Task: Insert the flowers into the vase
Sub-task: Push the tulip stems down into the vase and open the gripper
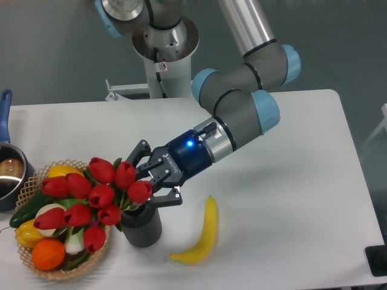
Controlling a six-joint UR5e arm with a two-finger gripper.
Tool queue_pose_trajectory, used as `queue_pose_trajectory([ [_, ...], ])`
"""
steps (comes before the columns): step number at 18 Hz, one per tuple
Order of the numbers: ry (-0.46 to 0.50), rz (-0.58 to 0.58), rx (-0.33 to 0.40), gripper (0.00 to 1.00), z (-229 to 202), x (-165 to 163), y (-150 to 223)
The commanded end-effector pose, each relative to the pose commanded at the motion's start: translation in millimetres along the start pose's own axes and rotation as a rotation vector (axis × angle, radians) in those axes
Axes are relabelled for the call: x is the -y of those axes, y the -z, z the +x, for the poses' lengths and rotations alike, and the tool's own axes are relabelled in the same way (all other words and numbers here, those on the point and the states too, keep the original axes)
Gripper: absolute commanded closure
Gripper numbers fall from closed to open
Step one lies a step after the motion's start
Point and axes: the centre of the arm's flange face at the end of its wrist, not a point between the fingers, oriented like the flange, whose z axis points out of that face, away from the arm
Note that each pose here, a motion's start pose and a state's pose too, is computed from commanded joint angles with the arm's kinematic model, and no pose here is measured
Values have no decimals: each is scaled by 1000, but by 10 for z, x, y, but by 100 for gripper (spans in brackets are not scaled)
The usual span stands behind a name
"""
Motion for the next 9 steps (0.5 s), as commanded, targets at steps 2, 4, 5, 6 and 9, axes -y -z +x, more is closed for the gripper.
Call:
queue_pose_trajectory([
  [2,0,0,0,62,36,-77,4],
  [4,-1,-1,0,62,36,-94,3],
  [5,5,-1,-1,62,48,-120,1],
  [6,11,-1,-1,62,60,-146,-1],
  [9,46,-2,-4,62,96,-312,-13],
])
